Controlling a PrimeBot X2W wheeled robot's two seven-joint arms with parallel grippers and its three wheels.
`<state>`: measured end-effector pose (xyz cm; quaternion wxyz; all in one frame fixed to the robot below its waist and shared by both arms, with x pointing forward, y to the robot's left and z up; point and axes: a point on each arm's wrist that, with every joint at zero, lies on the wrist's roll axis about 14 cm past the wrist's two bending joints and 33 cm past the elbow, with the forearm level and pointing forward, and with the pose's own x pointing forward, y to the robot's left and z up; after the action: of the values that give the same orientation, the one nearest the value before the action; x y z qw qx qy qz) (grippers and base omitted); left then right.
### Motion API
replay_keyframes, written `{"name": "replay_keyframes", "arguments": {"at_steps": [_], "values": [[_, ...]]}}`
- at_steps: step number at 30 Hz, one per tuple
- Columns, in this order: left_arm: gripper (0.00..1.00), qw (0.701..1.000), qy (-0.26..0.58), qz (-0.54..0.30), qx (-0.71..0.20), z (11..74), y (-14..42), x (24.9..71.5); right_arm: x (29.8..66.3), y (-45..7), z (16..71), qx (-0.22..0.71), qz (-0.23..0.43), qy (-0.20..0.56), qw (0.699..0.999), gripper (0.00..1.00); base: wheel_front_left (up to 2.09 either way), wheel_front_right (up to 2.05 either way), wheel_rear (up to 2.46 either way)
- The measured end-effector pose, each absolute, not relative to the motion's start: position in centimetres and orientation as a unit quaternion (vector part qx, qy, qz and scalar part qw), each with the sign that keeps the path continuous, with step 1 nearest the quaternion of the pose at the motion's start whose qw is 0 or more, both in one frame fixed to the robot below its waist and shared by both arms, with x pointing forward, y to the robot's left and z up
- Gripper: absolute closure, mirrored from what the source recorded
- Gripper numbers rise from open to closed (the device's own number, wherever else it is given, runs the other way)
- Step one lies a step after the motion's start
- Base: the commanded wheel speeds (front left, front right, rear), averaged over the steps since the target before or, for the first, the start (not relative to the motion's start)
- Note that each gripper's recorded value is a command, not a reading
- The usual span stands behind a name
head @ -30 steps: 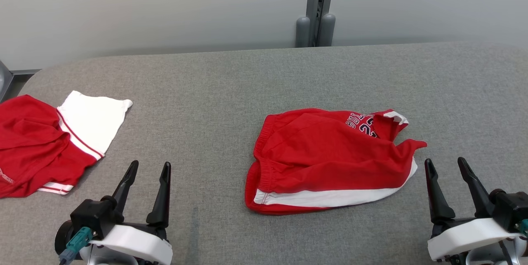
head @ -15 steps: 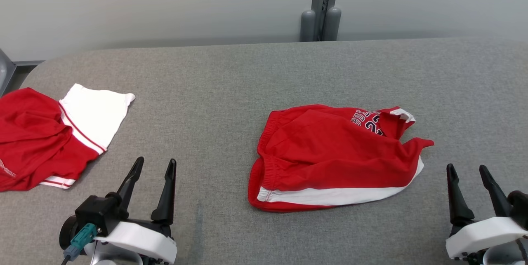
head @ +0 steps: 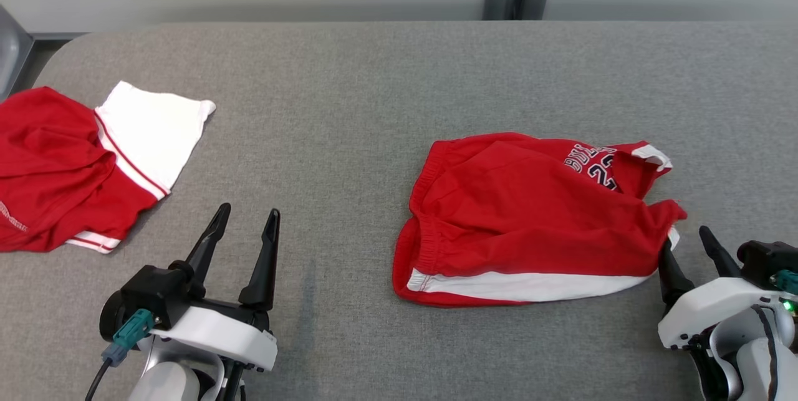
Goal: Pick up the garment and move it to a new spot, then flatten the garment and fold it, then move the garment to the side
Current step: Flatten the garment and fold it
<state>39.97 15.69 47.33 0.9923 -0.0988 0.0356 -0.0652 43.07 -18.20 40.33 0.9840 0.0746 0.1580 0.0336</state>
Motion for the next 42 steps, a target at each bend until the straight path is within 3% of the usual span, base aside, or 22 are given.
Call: {"name": "replay_keyframes", "arguments": {"at_steps": [6,7,9,15,31,32,33,42], "values": [[0.0,0.992,0.045,-0.059,-0.101,46.3,16.0,40.4,43.4,-17.1,36.9,0.083,0.044,0.216,0.972,0.0,0.0,0.0,0.0],[0.0,0.992,0.045,-0.058,-0.101,46.2,16.0,40.4,43.6,-16.9,36.8,0.085,0.046,0.216,0.972,0.19,0.0,0.0,0.0],[0.0,0.992,0.044,-0.059,-0.101,46.2,15.9,40.6,43.8,-16.6,36.5,0.092,0.048,0.222,0.97,1.0,0.0,0.0,0.0],[0.0,0.991,0.048,-0.068,-0.104,45.8,15.3,40.9,43.7,-17.2,36.4,0.117,0.03,0.21,0.97,1.0,0.0,0.0,0.0],[0.0,0.989,0.044,-0.09,-0.107,45.9,13.8,41.5,38.5,-23.2,35.5,0.198,-0.116,0.177,0.957,1.0,0.0,0.0,0.0],[0.0,0.989,0.044,-0.09,-0.107,45.9,13.8,41.5,38.3,-23.3,35.5,0.206,-0.123,0.174,0.955,0.76,0.0,0.0,0.0],[0.0,0.989,0.044,-0.091,-0.107,45.9,13.7,41.5,38.2,-23.4,35.6,0.212,-0.126,0.171,0.954,0.03,0.0,0.0,0.0],[0.0,0.989,0.038,-0.094,-0.107,46.5,13.7,41.3,38.1,-23.6,38.3,0.181,-0.11,0.127,0.969,0.0,0.0,0.0,0.0]]}}
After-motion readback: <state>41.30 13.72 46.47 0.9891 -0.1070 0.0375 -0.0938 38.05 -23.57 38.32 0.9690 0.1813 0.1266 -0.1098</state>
